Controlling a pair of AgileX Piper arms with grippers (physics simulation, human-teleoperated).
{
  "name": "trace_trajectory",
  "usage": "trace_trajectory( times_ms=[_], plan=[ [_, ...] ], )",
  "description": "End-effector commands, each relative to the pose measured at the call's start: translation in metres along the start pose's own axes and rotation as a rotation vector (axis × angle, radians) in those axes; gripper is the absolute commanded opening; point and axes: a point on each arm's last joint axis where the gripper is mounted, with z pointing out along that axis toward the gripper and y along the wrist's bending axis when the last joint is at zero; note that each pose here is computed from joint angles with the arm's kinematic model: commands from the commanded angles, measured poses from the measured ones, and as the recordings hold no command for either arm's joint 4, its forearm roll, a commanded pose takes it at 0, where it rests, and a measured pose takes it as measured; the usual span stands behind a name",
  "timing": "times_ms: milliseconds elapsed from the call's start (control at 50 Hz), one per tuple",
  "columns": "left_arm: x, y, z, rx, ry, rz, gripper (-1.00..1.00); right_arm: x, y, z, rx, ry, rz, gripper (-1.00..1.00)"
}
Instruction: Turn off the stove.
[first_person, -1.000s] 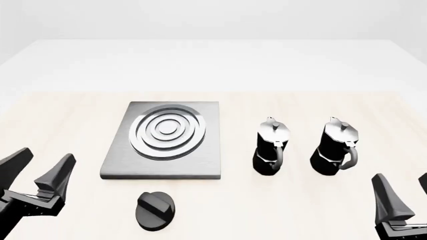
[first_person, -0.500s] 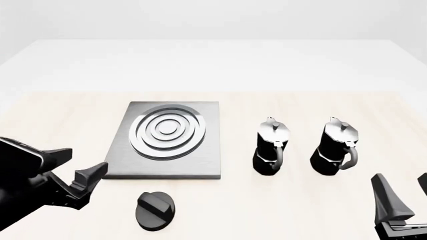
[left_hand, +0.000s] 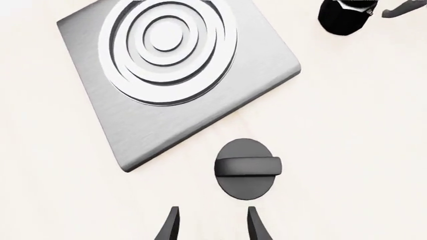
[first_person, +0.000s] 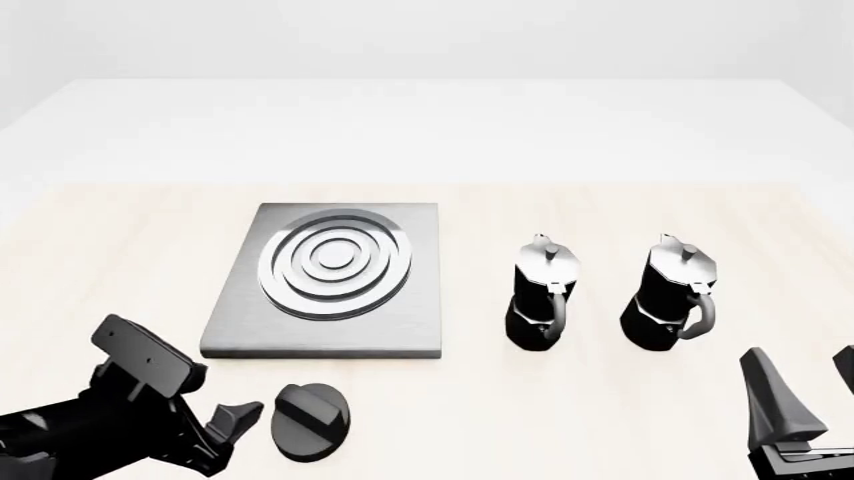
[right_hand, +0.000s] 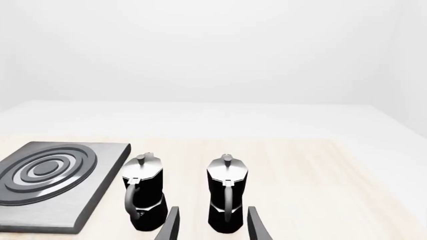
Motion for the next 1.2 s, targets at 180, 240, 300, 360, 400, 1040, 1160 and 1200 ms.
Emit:
trace_trajectory(
  times_ms=[180, 240, 300, 360, 400, 1040, 1160, 1200],
  plan=[
    [0.019, -0.003, 0.028, 0.013, 0.085, 0.025, 1.00, 0.000, 0.000, 0.000, -0.004, 0.000, -0.004, 1.00],
    [0.020, 0.001, 0.031, 0.000, 0.092, 0.031, 1.00, 0.000, 0.000, 0.000, -0.007, 0.000, -0.005, 1.00],
    [0.020, 0.002, 0.033, -0.005, 0.092, 0.032, 1.00, 0.000, 0.000, 0.000, -0.008, 0.001, -0.006, 1.00],
    [0.020, 0.004, 0.039, -0.011, 0.097, 0.036, 1.00, 0.000, 0.001, 0.000, -0.010, 0.000, -0.008, 1.00],
    [0.020, 0.004, 0.042, -0.011, 0.100, 0.043, 1.00, 0.000, 0.001, 0.000, -0.011, 0.000, -0.008, 1.00],
    [0.000, 0.005, 0.071, -0.007, 0.060, 0.062, 1.00, 0.001, 0.001, 0.000, -0.016, -0.001, -0.010, 1.00],
    [0.000, 0.003, 0.074, -0.001, 0.062, 0.067, 1.00, 0.000, 0.001, 0.000, -0.014, -0.001, -0.008, 1.00],
    [-0.001, 0.003, 0.075, 0.000, 0.063, 0.067, 1.00, 0.000, 0.001, 0.000, -0.013, -0.001, -0.007, 1.00]
  ],
)
